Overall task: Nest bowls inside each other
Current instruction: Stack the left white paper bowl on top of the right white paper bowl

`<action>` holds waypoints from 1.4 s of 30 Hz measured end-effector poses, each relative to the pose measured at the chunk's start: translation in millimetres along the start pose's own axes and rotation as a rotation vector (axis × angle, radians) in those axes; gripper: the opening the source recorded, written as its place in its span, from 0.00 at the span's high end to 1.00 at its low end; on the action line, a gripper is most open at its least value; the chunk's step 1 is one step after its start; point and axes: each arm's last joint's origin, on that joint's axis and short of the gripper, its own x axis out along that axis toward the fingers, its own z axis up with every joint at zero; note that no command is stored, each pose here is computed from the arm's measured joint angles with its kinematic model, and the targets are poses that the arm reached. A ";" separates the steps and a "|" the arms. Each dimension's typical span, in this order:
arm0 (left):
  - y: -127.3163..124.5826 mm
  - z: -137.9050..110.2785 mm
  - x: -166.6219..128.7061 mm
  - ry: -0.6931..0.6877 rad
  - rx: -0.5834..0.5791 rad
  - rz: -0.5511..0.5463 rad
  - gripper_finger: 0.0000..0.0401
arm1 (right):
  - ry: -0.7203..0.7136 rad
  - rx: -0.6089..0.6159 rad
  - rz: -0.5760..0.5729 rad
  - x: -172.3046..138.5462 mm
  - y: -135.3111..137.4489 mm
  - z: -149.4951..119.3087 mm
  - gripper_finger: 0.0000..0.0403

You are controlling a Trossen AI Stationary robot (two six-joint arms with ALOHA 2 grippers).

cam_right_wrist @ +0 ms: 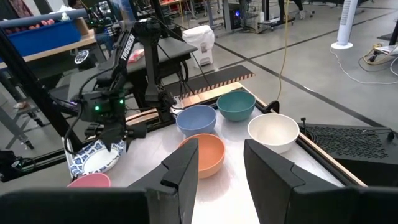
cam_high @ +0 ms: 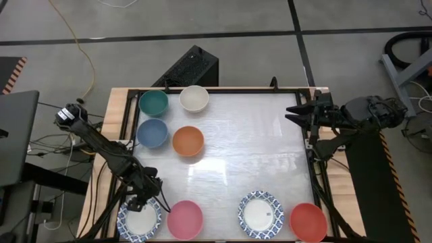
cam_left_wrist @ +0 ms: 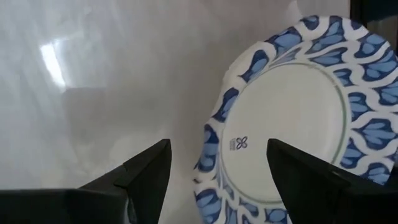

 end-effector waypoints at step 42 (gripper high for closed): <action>10.9 -16.4 15.7 0.082 -0.014 -0.041 0.99 | 0.000 -0.001 -0.001 0.0 0.0 0.0 0.63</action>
